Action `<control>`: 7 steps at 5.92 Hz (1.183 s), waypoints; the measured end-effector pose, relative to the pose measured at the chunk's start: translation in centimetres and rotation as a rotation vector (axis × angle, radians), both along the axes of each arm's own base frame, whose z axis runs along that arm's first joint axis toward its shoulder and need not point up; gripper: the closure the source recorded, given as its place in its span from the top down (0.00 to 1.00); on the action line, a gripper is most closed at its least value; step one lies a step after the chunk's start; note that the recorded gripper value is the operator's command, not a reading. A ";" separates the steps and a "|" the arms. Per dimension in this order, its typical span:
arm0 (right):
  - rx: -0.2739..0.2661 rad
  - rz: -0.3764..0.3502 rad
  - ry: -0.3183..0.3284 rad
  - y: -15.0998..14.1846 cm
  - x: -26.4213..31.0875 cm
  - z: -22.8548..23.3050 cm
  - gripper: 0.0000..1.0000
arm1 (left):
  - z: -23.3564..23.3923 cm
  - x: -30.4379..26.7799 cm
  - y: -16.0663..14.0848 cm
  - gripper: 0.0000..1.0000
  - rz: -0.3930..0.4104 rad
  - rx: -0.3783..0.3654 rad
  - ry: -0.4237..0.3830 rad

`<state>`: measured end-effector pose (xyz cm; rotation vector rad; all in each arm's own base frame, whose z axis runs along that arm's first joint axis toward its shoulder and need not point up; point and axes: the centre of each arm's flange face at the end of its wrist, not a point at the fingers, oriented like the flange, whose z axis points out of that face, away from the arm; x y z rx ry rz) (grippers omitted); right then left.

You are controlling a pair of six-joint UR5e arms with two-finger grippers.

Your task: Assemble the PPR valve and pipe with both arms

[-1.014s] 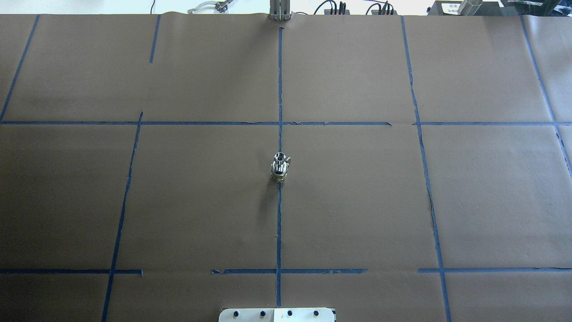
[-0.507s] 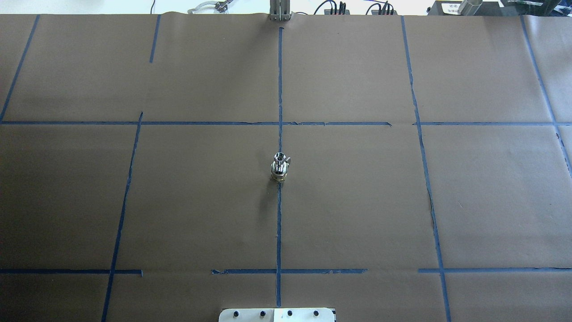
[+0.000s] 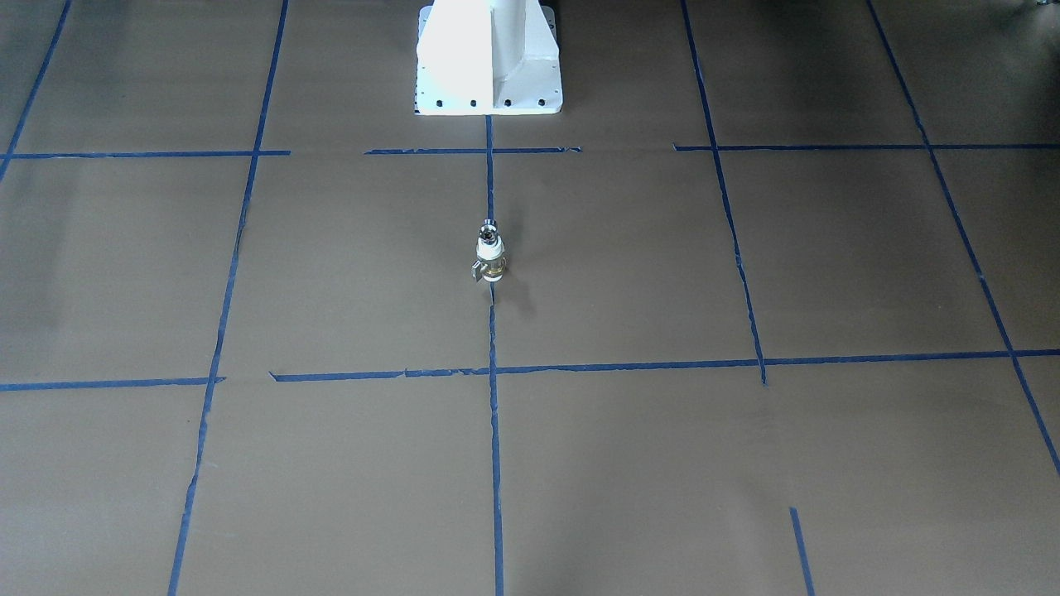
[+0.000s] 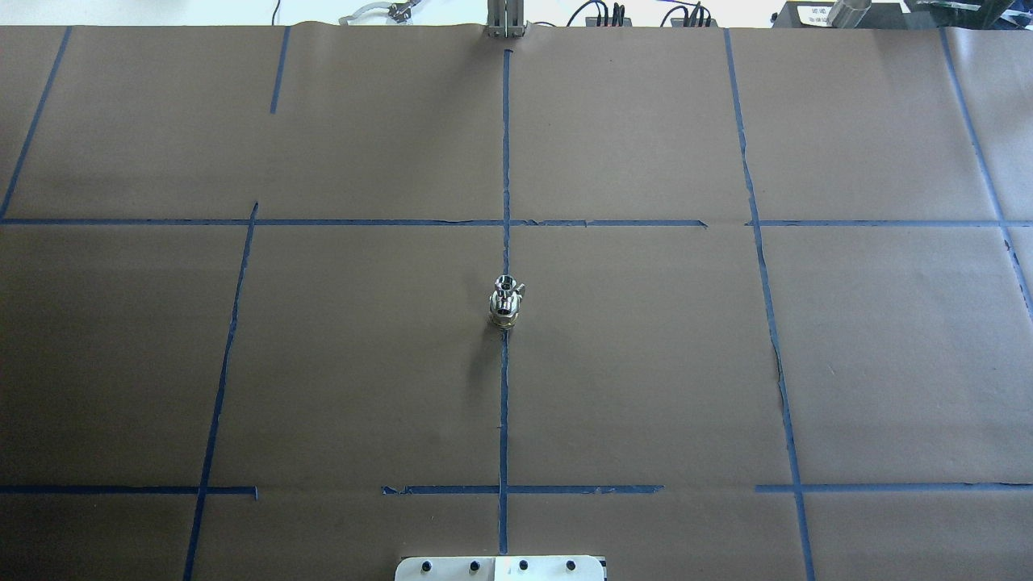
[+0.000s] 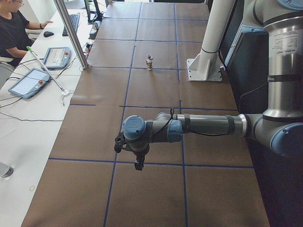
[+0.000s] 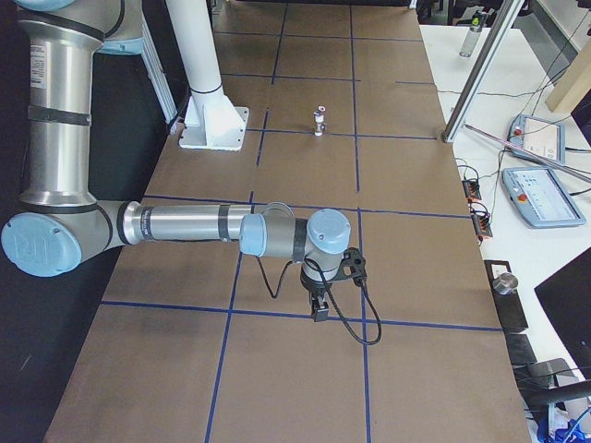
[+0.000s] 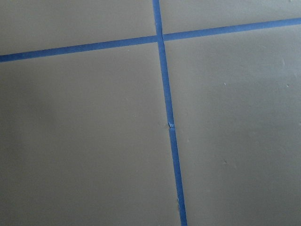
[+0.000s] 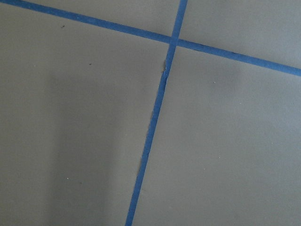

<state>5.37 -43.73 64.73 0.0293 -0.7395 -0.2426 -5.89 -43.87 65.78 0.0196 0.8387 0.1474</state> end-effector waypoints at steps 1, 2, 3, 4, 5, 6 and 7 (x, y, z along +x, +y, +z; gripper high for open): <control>-0.001 0.000 -0.001 0.1 0.0 0.1 1.00 | 0.0 0.0 0.0 1.00 0.001 0.001 0.000; 0.000 -0.002 -0.001 0.2 -0.1 0.0 1.00 | -0.1 0.0 0.0 1.00 0.002 0.006 0.000; 0.001 -0.003 -0.001 0.2 -0.1 0.0 1.00 | 0.0 0.0 0.0 1.00 0.002 0.005 -0.001; 0.002 -0.003 -0.001 0.2 -0.1 0.0 1.00 | 0.1 0.0 0.1 1.00 0.000 0.000 -0.002; 0.002 -0.004 -0.001 0.1 -0.2 0.0 1.00 | -0.2 -0.1 0.1 1.00 0.001 0.017 -0.004; 0.002 -0.005 -0.001 0.1 -0.2 0.0 1.00 | -0.8 -0.1 0.0 1.00 0.000 0.041 -0.008; 0.002 -0.005 -0.001 0.1 -0.2 0.0 1.00 | -1.3 -0.1 -0.2 1.00 0.000 0.056 -0.009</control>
